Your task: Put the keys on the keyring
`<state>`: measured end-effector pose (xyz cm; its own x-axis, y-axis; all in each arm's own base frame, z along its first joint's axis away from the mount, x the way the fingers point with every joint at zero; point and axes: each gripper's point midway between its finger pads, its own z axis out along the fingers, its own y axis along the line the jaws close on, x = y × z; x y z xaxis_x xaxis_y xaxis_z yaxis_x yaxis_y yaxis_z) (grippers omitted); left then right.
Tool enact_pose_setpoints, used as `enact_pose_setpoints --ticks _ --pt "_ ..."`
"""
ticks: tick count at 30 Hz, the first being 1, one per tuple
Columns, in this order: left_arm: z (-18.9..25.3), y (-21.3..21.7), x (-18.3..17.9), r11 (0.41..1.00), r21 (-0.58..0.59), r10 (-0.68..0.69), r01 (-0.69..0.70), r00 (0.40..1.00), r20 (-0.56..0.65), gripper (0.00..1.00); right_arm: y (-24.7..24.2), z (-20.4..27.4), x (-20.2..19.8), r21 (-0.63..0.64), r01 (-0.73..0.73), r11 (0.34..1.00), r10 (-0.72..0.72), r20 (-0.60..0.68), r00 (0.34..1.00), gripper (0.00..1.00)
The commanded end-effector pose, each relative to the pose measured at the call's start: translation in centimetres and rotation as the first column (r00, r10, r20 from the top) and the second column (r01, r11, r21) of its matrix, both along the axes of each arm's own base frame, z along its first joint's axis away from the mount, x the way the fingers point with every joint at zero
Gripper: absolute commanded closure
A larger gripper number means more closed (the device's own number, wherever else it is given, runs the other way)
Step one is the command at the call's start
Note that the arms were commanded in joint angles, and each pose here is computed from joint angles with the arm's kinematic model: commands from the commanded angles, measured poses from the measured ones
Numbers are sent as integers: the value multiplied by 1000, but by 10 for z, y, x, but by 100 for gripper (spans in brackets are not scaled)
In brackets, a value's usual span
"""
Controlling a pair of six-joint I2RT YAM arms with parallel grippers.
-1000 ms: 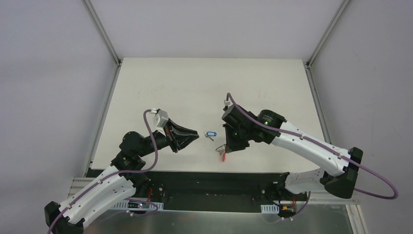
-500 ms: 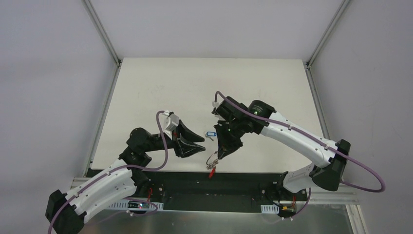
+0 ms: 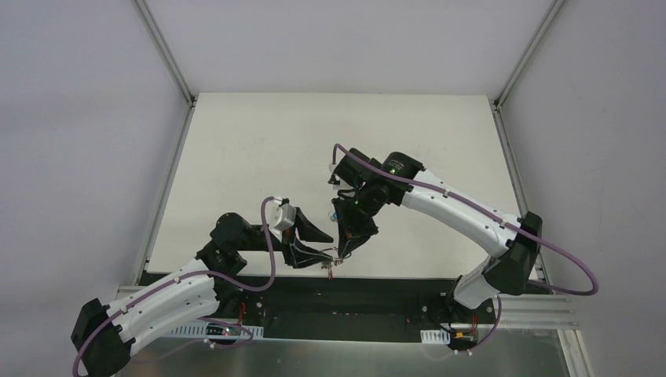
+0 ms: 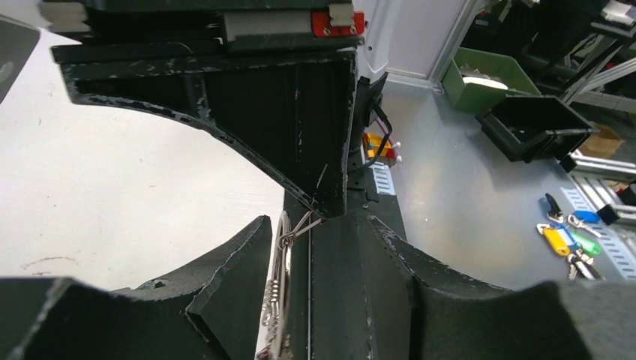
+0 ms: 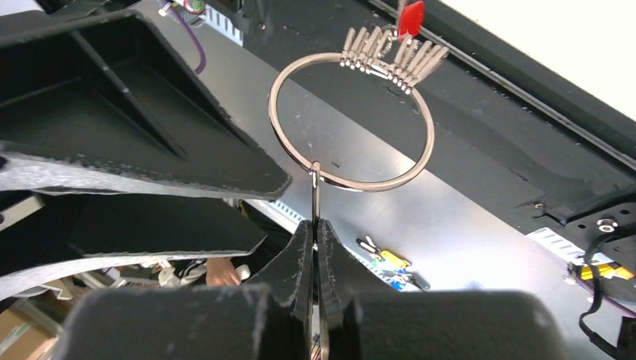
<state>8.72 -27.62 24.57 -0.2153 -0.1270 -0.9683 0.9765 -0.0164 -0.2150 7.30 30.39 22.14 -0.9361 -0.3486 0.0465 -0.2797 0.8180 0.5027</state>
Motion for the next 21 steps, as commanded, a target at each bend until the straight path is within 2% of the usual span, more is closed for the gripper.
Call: enact_pose_setpoints --ticks 1,7,14,21 --pt "3 2 -1 999 -40 25 -20 992 126 52 11 22 -12 62 -3 998 9 -104 995 100" --pt "-3 0 -3 1000 -25 11 -7 987 159 53 24 32 -19 119 -5 993 27 -182 983 100" --pt "-9 -2 -3 1000 -7 0 1 987 163 55 28 40 -19 129 -12 992 37 -191 981 100" --pt "-12 -2 -3 1000 6 0 -1 987 162 63 30 44 -17 129 -11 992 35 -183 982 100"
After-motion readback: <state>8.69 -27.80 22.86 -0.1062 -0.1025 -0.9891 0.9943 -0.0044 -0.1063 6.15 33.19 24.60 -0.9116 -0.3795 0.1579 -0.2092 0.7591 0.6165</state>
